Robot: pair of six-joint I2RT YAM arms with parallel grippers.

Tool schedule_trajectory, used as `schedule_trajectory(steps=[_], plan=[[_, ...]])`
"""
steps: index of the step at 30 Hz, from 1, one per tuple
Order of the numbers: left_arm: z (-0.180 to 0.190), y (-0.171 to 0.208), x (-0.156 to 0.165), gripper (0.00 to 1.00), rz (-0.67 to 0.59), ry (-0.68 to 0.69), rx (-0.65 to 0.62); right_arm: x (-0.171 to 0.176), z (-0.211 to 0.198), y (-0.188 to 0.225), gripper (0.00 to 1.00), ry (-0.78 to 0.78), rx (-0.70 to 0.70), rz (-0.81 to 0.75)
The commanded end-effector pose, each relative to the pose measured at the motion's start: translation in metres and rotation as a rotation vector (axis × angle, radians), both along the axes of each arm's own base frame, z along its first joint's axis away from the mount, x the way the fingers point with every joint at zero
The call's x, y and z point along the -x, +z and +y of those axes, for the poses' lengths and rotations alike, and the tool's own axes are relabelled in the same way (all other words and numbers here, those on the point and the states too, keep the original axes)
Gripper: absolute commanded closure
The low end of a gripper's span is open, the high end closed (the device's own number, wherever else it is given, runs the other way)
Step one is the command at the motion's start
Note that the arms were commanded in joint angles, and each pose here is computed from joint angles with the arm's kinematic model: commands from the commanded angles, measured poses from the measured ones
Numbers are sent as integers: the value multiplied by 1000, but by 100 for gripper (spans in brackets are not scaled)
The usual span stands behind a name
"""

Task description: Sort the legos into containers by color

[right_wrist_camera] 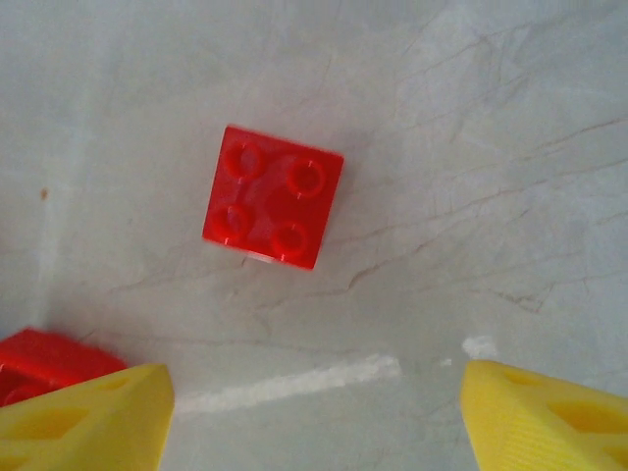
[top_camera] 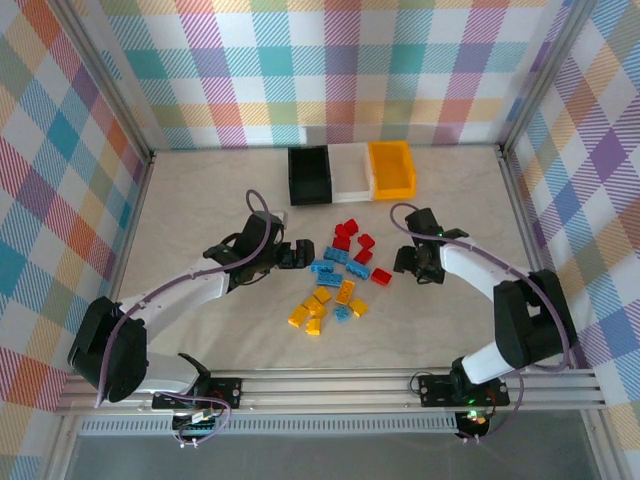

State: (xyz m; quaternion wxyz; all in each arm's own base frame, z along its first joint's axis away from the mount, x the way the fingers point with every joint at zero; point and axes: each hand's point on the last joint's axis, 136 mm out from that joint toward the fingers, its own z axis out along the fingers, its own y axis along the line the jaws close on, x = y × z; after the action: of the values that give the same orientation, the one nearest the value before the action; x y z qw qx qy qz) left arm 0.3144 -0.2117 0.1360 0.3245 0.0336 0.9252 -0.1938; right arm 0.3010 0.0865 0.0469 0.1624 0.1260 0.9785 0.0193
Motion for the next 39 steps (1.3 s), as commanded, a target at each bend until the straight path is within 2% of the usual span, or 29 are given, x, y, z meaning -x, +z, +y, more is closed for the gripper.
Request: schedule_trajectory(steps=[1,12,24,31,39], plan=[[-5,9,-2,0,-23,-16,8,-24,3,8,29,-39,7,-65],[1,9,2,0,-31,-26,-27,-46,4,-8,40,-64,27,-54],[3,4,5,0,-20,-32,-40,-57,-7,-20,45,-106,17,-38],[4,1,6,0,-14,-34,-47,-58,-6,-26,59,-110,0,-28],[2,-1,6,0,-7,-36,-42,-56,-6,-23,67,-107,-3,-32]])
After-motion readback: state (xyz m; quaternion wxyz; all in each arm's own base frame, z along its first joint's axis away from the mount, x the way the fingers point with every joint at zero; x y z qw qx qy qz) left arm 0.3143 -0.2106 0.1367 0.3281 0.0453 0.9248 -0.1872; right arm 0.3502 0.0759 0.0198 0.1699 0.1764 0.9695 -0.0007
